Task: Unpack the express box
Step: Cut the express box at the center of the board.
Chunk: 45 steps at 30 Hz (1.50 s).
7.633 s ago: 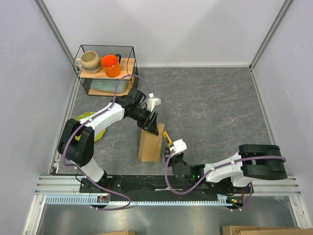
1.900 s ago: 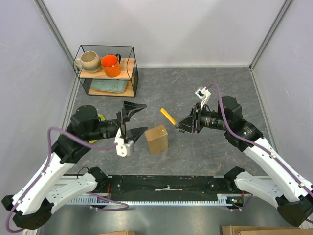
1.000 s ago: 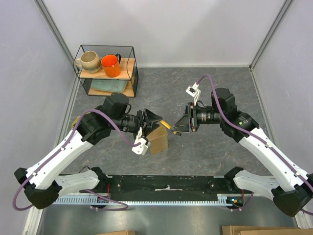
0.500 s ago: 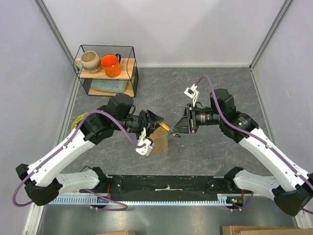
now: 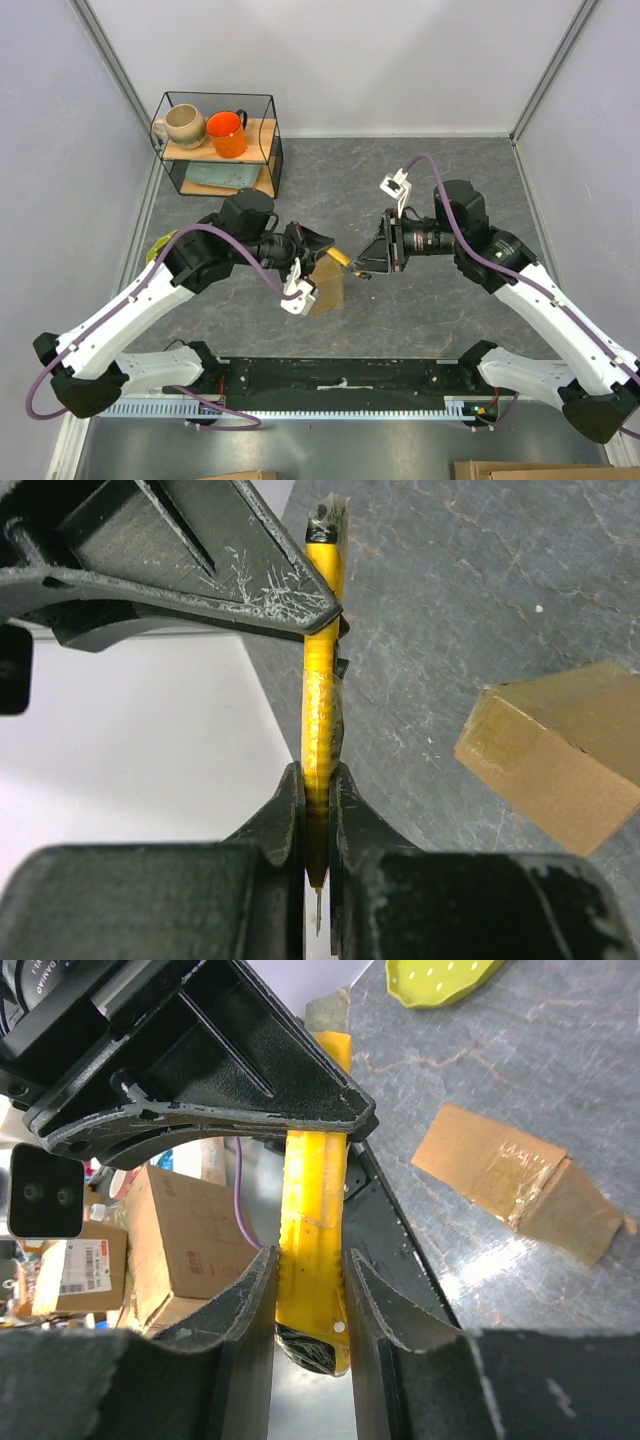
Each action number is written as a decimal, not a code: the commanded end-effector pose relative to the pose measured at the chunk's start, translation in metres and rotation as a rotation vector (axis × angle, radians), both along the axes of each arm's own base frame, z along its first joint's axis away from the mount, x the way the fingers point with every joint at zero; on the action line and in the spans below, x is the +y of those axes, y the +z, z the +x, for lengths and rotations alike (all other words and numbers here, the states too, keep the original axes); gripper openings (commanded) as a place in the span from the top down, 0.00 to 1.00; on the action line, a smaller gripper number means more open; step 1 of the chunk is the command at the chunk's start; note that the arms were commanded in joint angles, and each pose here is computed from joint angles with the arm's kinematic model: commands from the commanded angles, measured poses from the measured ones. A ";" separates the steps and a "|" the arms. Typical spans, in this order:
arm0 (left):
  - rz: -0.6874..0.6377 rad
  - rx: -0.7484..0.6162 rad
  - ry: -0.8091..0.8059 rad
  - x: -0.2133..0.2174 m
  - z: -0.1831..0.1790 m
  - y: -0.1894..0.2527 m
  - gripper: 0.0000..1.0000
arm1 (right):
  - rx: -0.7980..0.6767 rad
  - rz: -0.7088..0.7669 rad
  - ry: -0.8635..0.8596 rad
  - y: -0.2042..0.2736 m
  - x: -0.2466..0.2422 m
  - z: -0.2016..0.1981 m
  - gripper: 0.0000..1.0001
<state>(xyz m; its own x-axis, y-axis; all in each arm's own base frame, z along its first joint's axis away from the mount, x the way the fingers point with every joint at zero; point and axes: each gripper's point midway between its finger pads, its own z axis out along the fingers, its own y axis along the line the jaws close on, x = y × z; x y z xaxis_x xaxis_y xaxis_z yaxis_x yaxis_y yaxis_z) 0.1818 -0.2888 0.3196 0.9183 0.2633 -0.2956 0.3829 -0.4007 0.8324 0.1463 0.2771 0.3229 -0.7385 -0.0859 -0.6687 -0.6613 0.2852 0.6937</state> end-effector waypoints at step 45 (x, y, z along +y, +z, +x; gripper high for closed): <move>-0.371 1.373 0.172 -0.002 -0.043 0.097 0.98 | -0.618 0.517 -0.170 0.155 -0.003 0.018 0.74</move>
<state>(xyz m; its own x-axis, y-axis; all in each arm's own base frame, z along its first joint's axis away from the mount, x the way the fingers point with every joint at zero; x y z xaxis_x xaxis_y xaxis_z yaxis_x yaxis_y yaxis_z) 0.1465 -0.2922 0.4014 -0.2112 0.0879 -0.9735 0.9720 -0.0860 -0.2186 0.1640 0.2729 0.4635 -0.2233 0.3790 -0.8981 -0.9380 0.1671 0.3038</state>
